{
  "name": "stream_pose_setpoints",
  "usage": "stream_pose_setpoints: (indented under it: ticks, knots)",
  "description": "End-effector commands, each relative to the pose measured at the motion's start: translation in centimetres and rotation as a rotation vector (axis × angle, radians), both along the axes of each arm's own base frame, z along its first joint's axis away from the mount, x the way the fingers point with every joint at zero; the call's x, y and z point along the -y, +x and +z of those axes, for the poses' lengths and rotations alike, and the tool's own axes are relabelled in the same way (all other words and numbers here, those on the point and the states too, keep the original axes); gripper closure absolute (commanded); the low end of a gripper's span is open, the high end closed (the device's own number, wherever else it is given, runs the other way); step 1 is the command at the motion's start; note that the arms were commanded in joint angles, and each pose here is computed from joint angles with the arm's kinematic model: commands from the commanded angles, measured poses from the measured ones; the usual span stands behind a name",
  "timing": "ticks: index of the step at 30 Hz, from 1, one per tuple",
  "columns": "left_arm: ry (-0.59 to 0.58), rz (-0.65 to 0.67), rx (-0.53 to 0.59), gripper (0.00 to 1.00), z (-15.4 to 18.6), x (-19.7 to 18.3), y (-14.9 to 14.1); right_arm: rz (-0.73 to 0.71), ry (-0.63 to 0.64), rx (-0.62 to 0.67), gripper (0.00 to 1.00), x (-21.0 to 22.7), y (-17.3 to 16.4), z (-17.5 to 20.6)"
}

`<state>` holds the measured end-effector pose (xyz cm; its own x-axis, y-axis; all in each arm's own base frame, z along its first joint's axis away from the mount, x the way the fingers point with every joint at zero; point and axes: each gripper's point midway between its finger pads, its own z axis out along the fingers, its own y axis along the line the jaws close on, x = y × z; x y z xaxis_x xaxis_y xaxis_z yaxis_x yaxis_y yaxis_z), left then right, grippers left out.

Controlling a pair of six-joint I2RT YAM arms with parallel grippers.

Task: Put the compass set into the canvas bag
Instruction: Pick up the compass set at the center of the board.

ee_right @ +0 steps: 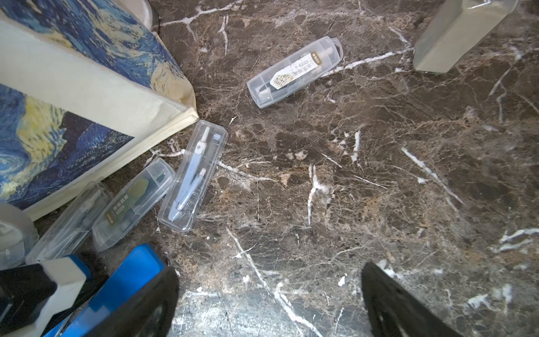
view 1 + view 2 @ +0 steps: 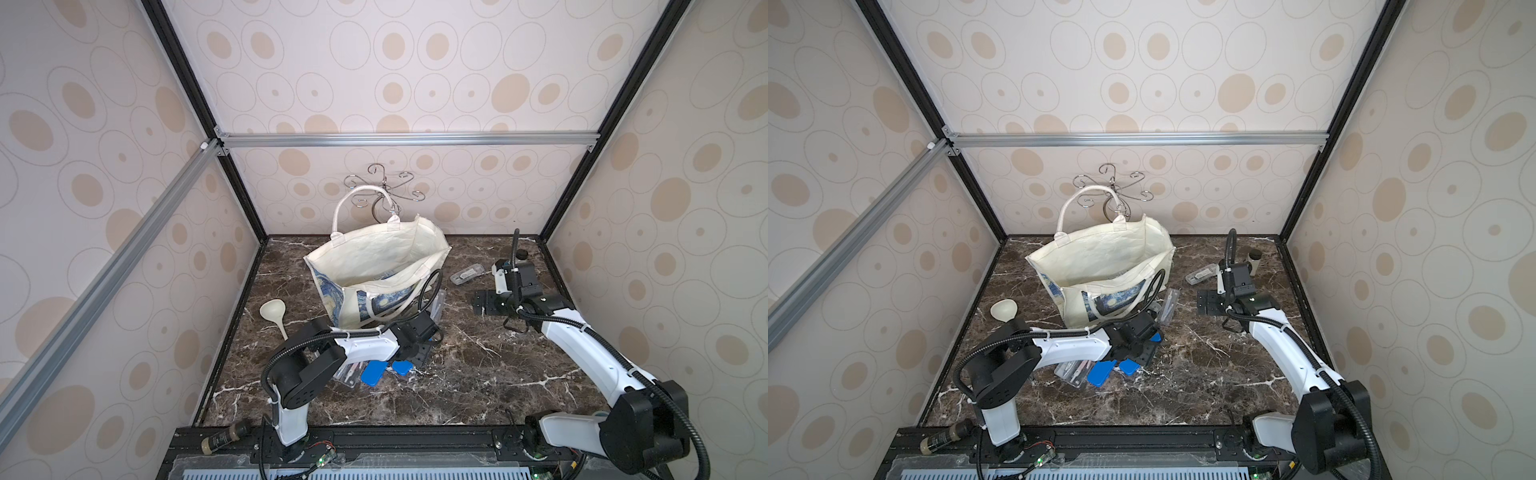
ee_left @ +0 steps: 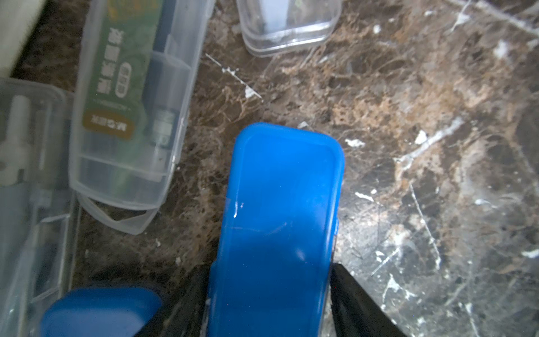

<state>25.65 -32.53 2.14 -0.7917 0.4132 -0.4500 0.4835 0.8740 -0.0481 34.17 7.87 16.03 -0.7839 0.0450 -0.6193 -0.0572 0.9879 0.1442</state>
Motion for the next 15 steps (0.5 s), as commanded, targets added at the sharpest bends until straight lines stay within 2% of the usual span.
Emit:
stream_pose_setpoints:
  ticks: [1,9,15]
  knots:
    - [0.035,-0.030,-0.007,0.38,-0.2,-0.1,-0.7,-0.006,0.021,0.011,0.00,0.1,-0.2,0.3]
    - [0.079,-0.062,0.017,0.46,-0.7,0.7,-0.9,-0.006,0.011,0.011,0.00,0.2,-0.3,0.2]
    - [0.053,-0.090,0.062,0.48,0.4,1.8,-0.7,-0.007,0.012,0.011,0.00,0.2,-0.3,0.1]
